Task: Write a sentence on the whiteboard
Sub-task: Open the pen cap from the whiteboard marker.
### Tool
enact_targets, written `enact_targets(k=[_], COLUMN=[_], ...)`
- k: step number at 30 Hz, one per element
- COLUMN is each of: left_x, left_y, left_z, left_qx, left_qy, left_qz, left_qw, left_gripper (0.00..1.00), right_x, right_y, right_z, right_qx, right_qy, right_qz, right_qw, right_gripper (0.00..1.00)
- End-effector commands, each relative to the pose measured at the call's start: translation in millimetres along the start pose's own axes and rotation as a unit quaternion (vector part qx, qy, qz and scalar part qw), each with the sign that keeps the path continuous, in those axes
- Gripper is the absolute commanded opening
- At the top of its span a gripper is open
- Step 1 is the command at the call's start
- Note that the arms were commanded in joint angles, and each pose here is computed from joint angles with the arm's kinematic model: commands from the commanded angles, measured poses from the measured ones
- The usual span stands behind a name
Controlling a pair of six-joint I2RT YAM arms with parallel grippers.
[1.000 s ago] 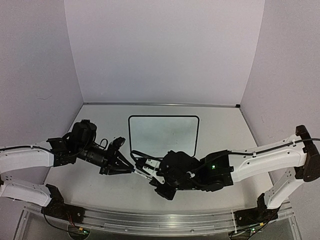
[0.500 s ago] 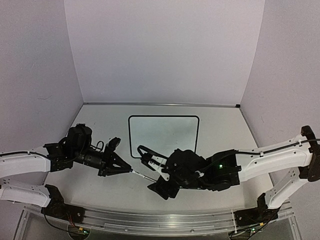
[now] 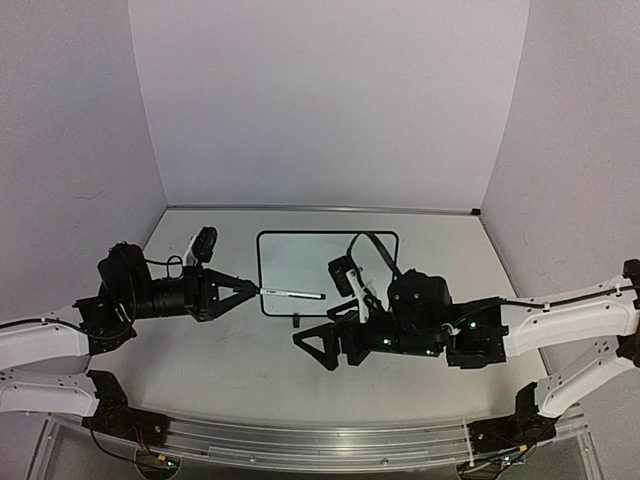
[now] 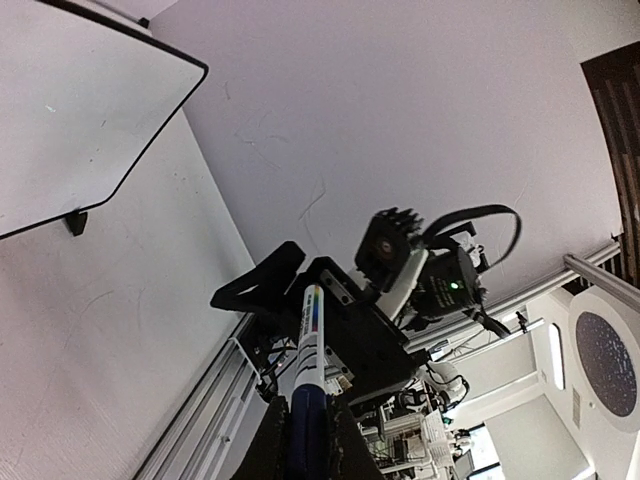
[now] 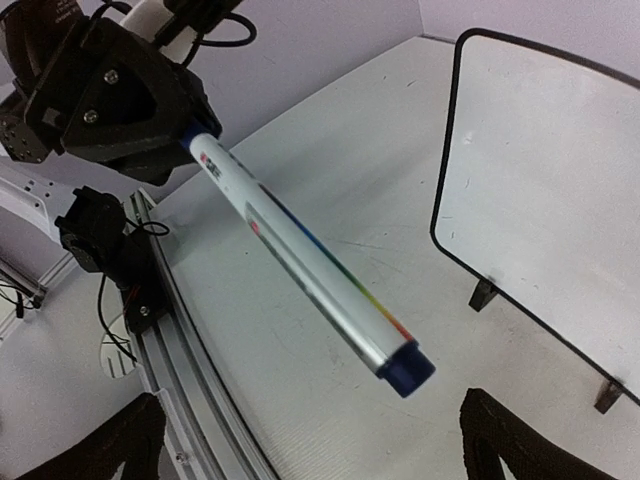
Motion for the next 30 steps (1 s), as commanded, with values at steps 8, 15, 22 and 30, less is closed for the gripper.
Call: enact_targets(k=[8, 15, 22, 30], left_x=[13.4, 7.5, 2.0, 1.7], left_y=[-42.2, -44.2, -35.4, -31.2], left_z=[0.3, 3.6, 5.9, 6.4], left_qx=[-0.113, -0.107, -0.094, -0.093], left_qy=[-0.017, 0.007, 0.024, 0.025], left_qz=[0.098, 0.116, 0.100, 0.087], left_qw=[0.989, 0.987, 0.990, 0.992], left_gripper=[0.00, 0.00, 0.00, 0.00], right_x=[33.2, 25.5, 17.2, 8.2], right_y=[32.8, 41.1, 47.3, 50.5], right_z=[-81.7, -91.9, -95.9, -93.4], right_qx=[-0.115, -0.111, -0.107, -0.109], right_qy=[-0.170, -0.171, -0.166, -0.155], right_qz=[-0.185, -0.204, -0.217, -0.226], right_qw=[0.961, 0.957, 0.956, 0.956], right_gripper=[0.98, 0.98, 0.88, 0.73])
Point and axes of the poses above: each gripper's point midway between its finger pads, its own x axis back along the fingers, its own y axis along the line the jaws close on, z = x × y, the point moved 3 cm from there along x, back along the fingers, and after that the axes turned 8 degrees about x, right-handed, at the moved point
